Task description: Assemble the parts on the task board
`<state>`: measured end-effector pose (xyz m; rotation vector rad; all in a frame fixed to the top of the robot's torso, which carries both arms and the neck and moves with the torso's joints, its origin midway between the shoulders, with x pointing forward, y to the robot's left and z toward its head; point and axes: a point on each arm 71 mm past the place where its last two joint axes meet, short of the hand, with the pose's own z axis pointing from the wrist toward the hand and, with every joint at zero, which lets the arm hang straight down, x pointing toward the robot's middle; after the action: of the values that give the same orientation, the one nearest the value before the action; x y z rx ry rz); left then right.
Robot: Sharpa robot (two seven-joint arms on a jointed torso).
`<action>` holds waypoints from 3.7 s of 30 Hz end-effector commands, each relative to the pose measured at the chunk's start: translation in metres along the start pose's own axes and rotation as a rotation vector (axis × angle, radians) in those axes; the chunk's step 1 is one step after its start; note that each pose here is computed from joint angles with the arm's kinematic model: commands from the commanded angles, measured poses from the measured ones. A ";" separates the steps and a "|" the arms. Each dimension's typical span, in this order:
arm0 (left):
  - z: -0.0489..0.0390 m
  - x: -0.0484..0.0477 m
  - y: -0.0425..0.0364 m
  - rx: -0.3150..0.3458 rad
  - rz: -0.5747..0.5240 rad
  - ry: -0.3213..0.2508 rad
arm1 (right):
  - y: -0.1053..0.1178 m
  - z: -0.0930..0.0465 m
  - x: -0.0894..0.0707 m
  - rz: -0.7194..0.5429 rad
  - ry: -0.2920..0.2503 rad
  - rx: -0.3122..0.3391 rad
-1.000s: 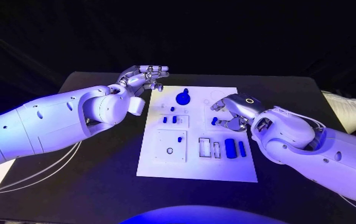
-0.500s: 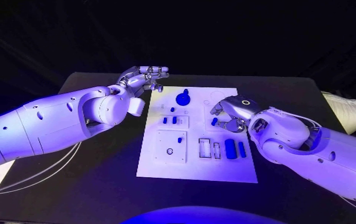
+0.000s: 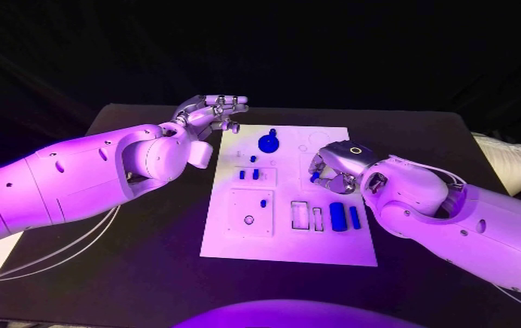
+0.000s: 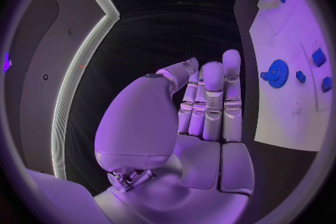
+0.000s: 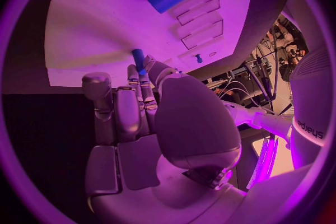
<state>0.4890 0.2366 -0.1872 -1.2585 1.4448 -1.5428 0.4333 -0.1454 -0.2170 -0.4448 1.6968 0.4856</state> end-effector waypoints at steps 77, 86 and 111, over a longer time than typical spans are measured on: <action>0.0064 0.0132 0.0023 0.001 0.003 0.056 | 0.126 0.014 0.032 0.222 0.056 -0.280; 0.0074 0.0141 0.0028 0.000 0.002 0.059 | 0.127 0.014 0.036 0.187 0.092 -0.280; 0.0077 0.0143 0.0030 -0.001 0.002 0.059 | 0.139 0.018 0.039 0.149 0.057 -0.299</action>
<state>0.4917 0.2226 -0.1890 -1.2336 1.4779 -1.5683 0.3661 -0.0204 -0.2486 -0.5483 1.7462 0.8517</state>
